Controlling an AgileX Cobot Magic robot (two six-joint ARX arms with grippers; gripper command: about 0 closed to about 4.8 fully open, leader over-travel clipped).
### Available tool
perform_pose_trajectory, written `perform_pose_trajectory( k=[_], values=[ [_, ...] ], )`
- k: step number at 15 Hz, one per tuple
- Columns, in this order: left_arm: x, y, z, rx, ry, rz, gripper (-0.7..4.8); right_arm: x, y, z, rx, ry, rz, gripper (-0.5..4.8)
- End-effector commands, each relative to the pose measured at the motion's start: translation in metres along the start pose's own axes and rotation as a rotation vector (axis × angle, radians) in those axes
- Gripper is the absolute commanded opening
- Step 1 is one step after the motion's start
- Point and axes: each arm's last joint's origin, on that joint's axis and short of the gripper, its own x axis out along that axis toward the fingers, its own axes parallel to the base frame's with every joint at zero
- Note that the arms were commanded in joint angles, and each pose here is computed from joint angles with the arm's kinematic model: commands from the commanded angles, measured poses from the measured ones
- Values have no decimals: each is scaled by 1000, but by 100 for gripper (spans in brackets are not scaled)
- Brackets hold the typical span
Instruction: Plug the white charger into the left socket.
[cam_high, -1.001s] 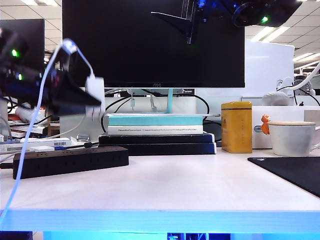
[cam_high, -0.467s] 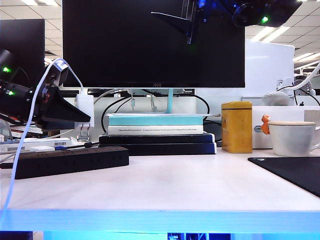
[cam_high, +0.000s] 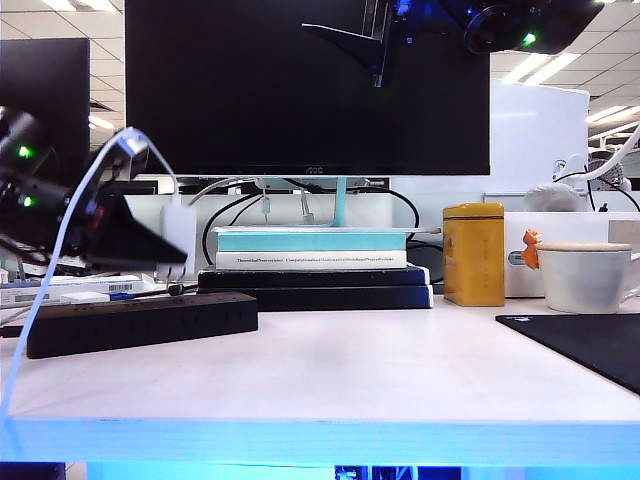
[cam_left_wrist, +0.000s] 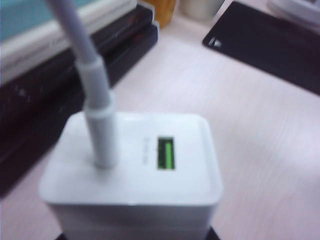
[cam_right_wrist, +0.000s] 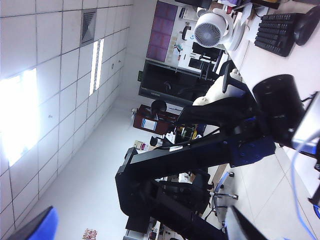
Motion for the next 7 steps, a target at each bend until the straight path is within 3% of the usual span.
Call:
perform_pose_trajectory(
  k=[1, 4, 7],
  values=[
    [6, 4, -6, 27, -9, -7, 79, 1, 7, -1, -38, 4, 9, 440],
    [6, 7, -4, 52, -5, 38, 79, 1, 7, -1, -38, 3, 9, 440],
    [9, 6, -4, 27, 7, 52, 79, 1, 7, -1, -38, 3, 9, 440]
  ],
)
